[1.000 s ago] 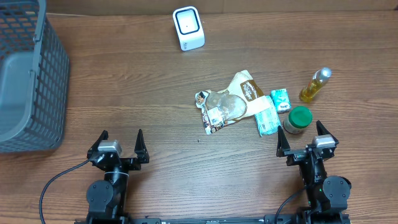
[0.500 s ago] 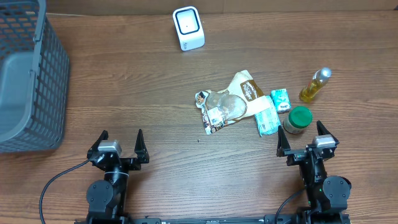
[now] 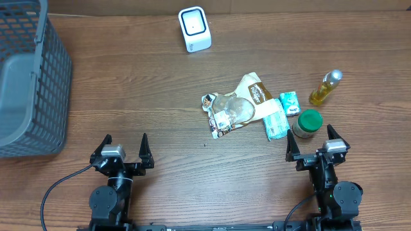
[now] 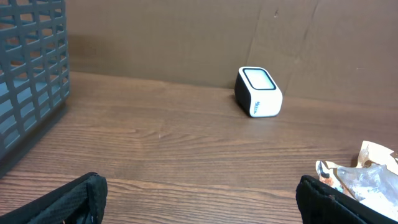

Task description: Scan the item barcode

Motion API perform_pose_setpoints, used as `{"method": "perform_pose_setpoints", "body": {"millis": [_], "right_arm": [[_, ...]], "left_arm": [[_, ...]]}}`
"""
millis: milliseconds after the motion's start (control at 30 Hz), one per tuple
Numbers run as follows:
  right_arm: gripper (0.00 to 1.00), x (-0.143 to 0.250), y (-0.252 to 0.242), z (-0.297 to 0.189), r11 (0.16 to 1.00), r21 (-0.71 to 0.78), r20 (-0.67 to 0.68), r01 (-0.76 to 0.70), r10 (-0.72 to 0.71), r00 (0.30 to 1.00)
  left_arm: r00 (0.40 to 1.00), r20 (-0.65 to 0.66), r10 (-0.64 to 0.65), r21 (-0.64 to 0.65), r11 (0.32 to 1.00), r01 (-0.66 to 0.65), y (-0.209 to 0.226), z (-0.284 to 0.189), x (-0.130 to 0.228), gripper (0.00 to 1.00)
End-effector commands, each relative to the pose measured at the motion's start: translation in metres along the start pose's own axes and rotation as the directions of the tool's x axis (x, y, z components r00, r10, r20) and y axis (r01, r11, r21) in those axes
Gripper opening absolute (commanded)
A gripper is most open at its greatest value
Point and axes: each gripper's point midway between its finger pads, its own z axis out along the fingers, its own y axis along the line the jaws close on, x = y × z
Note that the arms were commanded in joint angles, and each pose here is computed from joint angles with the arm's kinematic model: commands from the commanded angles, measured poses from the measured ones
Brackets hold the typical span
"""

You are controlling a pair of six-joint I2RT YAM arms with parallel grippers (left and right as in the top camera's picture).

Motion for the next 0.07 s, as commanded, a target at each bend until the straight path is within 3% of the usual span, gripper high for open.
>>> {"method": "perform_pose_setpoints", "body": {"millis": [0, 33], "right_arm": [[1.0, 0.0027, -0.0019, 0.0001, 1.0, 0.01, 0.0, 0.001, -0.001, 1.0], [1.0, 0.0027, -0.0019, 0.0001, 1.0, 0.01, 0.0, 0.001, -0.001, 1.0]], "left_arm": [[1.0, 0.011, 0.018, -0.013, 1.0, -0.018, 0.0026, -0.0004, -0.0017, 1.0], [1.0, 0.011, 0.018, -0.013, 1.0, -0.018, 0.0027, -0.0004, -0.0017, 1.0]]}}
